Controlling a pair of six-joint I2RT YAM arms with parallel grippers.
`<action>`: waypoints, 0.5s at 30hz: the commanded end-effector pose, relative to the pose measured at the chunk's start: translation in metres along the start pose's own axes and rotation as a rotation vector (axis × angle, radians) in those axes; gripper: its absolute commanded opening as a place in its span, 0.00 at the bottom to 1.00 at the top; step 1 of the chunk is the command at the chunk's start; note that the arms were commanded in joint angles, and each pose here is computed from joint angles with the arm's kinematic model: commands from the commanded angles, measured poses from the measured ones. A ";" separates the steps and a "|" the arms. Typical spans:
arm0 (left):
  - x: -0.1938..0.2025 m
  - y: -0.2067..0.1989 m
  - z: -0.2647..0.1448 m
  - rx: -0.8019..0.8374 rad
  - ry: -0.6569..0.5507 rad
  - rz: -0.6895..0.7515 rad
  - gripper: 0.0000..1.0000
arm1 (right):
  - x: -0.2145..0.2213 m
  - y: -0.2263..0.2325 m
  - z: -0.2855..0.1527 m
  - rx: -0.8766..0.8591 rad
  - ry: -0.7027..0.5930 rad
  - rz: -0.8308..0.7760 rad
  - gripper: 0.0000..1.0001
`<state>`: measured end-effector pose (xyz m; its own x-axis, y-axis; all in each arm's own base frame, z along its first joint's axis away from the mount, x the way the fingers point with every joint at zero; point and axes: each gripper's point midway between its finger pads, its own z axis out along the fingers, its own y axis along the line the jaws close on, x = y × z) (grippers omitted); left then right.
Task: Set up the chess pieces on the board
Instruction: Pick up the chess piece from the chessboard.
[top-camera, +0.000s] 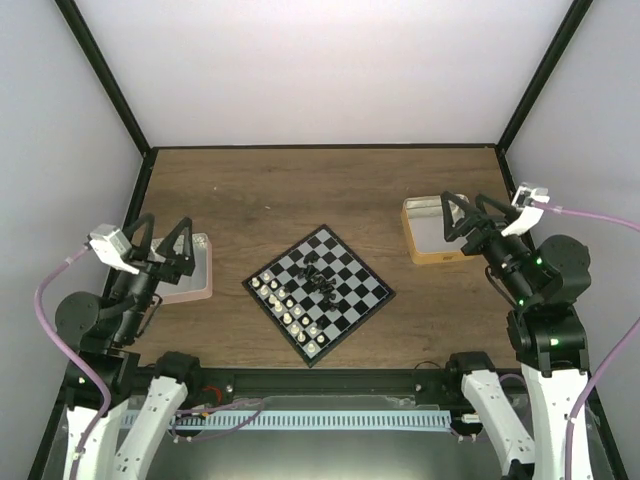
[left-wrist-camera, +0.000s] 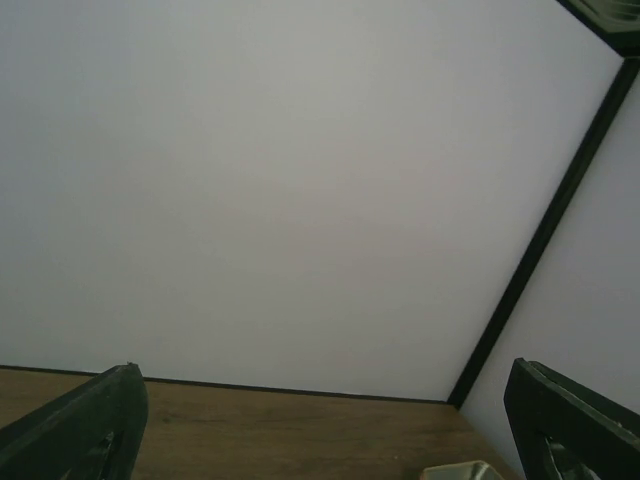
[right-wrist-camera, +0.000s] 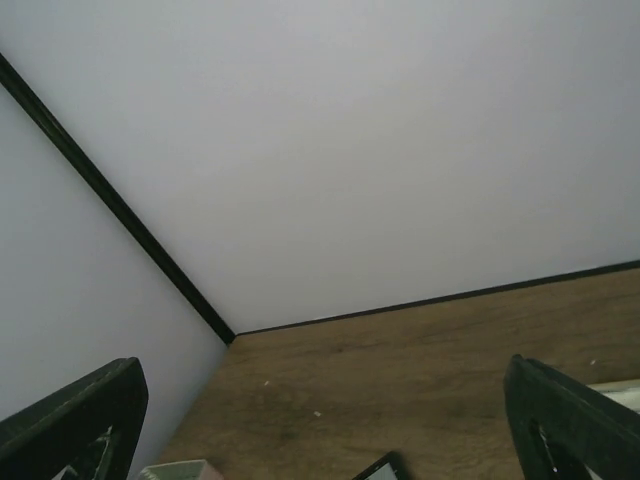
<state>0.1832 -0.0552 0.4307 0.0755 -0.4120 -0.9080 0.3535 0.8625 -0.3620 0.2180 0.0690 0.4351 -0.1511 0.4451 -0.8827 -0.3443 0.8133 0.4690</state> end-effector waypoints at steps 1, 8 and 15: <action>0.004 -0.018 -0.004 0.111 0.017 -0.036 1.00 | 0.017 0.000 -0.004 -0.011 0.086 0.120 0.99; 0.033 -0.023 0.004 0.194 0.087 -0.114 1.00 | 0.053 -0.002 0.006 -0.063 0.236 0.205 1.00; 0.072 -0.015 0.021 0.207 0.197 -0.170 1.00 | 0.097 -0.015 0.021 -0.097 0.382 0.205 0.98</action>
<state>0.1981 -0.0949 0.3805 -0.1347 -0.4514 -0.8821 0.4967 0.7395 -0.4543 0.2251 0.0990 0.3652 -0.4712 0.4586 -0.7534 -0.3413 0.6928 0.6352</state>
